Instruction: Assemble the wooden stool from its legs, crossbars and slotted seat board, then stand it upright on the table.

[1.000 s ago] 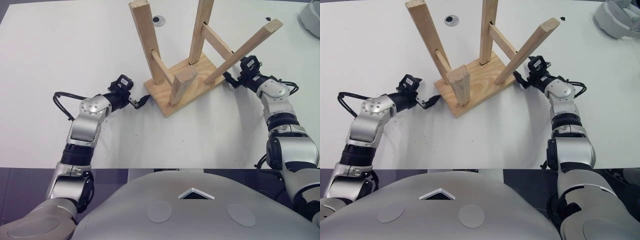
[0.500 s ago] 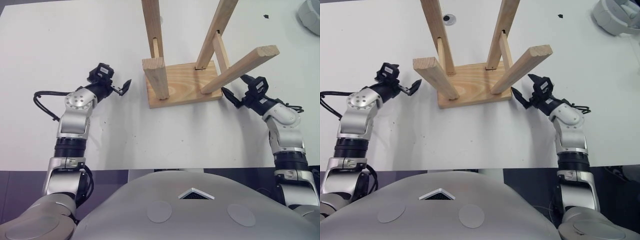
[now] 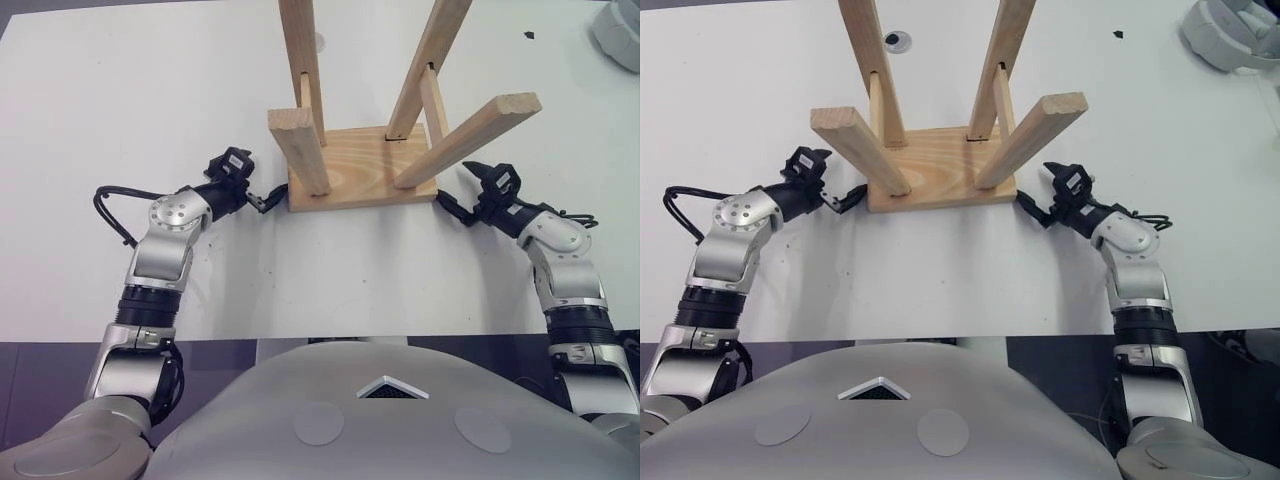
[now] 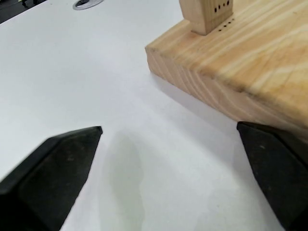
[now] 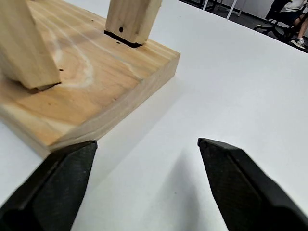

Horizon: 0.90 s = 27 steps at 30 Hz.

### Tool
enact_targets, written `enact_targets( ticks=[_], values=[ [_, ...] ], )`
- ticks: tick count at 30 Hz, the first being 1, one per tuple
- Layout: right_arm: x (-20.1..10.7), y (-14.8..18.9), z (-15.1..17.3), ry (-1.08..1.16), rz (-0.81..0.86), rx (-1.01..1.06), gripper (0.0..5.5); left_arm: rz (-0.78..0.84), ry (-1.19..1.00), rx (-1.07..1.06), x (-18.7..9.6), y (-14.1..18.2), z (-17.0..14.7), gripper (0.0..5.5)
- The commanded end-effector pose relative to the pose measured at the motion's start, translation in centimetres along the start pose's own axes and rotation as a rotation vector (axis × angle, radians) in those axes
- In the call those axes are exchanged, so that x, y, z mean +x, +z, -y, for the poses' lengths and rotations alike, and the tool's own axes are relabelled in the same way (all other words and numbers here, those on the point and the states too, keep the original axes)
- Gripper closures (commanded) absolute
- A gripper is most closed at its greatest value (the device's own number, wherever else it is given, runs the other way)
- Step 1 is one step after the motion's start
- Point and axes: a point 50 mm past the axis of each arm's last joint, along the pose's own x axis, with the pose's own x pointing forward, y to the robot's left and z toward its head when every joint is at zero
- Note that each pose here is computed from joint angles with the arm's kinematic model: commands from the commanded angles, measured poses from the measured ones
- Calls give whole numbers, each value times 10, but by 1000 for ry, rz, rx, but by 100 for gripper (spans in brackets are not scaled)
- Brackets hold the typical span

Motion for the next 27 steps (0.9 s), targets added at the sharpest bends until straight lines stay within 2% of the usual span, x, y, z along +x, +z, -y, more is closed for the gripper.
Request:
enact_targets(
  ticks=[1,10,18,23,27],
  values=[
    [0,4,-12,69,4,-33,156,-82,-25,4,-4,-16,4,33],
    [-16,-4,-1,-27,-32,-50,156,-149,-31,45,-35,-26,-8,33],
    [-6,3,-5,19,-9,-56,156,-95,-87,-8,-17,-16,15,33],
    [-5,14,-13,80,24,-40,156,-35,-139,-34,-10,2,18,33],
    [-21,38,-18,167,80,13,156,54,-205,-79,-25,27,12,33]
  ],
)
